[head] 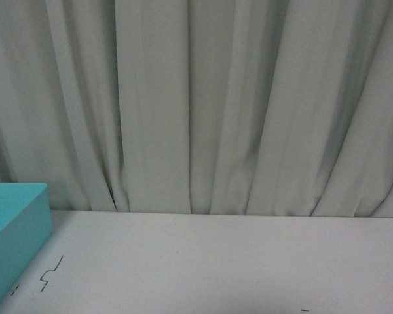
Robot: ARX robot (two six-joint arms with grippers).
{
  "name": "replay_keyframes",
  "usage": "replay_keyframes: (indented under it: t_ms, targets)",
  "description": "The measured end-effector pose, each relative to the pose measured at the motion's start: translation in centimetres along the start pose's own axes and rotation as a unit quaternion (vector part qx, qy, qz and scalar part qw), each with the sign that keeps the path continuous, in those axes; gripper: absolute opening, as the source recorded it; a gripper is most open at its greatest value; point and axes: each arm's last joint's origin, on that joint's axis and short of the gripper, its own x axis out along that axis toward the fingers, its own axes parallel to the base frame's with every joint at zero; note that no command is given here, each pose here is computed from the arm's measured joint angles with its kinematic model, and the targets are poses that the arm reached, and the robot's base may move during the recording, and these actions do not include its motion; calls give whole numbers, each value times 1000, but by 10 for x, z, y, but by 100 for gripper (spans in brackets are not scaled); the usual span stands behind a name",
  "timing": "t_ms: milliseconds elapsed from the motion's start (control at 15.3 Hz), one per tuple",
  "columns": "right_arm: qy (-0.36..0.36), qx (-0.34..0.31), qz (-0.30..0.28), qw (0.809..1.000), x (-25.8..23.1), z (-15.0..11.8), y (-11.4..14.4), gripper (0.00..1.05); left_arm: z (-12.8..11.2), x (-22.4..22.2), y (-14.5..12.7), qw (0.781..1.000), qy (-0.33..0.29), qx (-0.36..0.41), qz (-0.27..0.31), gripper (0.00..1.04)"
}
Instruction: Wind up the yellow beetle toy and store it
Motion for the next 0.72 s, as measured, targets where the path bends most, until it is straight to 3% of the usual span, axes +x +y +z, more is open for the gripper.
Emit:
replay_keyframes:
  t_ms: [262,721]
  targets:
    - [0,0,0,1000,0,0,0,98,-3,0,0,1000,7,-1,-1,4]
    - [0,0,0,1000,0,0,0,98,-3,0,0,1000,7,-1,-1,87]
